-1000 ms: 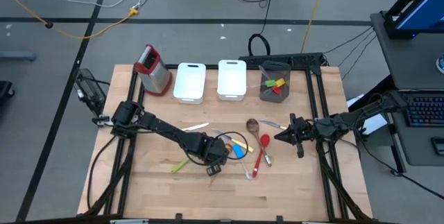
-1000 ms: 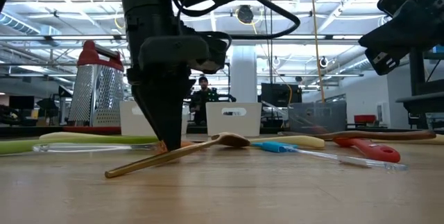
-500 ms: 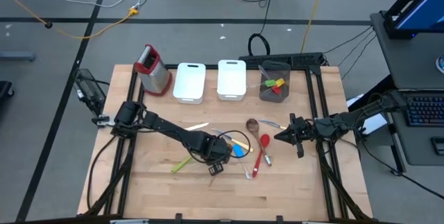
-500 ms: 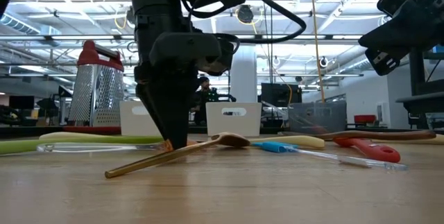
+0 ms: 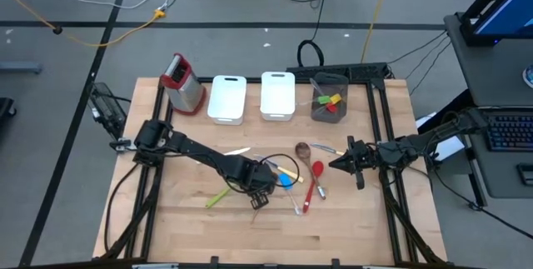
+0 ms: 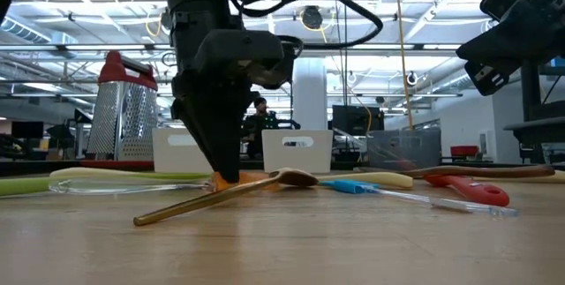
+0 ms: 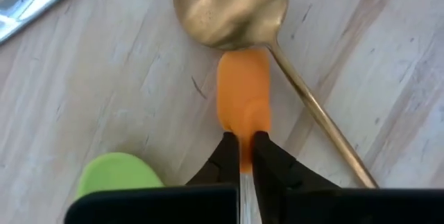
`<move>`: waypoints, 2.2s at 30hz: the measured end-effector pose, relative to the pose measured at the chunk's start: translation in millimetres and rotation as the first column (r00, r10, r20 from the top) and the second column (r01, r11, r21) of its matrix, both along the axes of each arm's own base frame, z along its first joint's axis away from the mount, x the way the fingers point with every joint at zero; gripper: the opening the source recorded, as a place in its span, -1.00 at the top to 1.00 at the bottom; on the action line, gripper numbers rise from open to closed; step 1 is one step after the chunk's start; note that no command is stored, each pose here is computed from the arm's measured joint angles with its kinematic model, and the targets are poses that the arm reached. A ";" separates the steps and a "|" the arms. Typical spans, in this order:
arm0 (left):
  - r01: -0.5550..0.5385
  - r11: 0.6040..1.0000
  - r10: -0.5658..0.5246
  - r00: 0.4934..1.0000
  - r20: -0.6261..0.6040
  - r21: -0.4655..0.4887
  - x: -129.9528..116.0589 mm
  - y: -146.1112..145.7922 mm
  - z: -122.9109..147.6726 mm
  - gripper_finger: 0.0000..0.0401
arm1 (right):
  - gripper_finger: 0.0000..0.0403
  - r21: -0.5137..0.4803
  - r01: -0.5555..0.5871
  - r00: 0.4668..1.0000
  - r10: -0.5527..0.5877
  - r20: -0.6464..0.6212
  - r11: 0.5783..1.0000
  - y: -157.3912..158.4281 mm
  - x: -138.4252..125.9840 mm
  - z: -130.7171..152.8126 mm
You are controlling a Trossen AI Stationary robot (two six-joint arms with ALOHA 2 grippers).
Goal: Pick & Place Kitchen Items
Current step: Put the orange spatula into the black bin
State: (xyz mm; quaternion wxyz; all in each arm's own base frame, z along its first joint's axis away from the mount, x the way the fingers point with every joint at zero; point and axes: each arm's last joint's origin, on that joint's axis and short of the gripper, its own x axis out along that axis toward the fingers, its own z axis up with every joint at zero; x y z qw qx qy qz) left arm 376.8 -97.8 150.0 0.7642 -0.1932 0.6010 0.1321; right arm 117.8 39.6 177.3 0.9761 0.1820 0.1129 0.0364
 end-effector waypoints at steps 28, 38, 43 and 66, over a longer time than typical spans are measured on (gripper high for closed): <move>-0.038 0.999 0.038 0.999 -0.009 0.001 -0.5 0.0 -2.1 0.42 | 1.00 -0.005 -0.004 1.000 0.004 0.000 1.000 0.1 0.0 0.0; -0.095 0.990 0.093 0.995 -0.020 -0.101 -13.7 -18.2 20.8 0.16 | 1.00 -0.008 -0.005 1.000 0.005 -0.002 1.000 0.1 -0.1 -0.2; -0.096 0.993 0.090 0.993 -0.080 -0.075 -23.9 -33.7 16.8 0.25 | 1.00 -0.016 -0.006 1.000 0.006 -0.002 1.000 0.1 -0.1 -0.4; -0.090 0.996 0.091 0.986 -0.140 0.015 -18.8 -38.2 -20.1 0.27 | 1.00 -0.011 -0.004 1.000 0.004 -0.007 1.000 0.0 -0.2 -0.8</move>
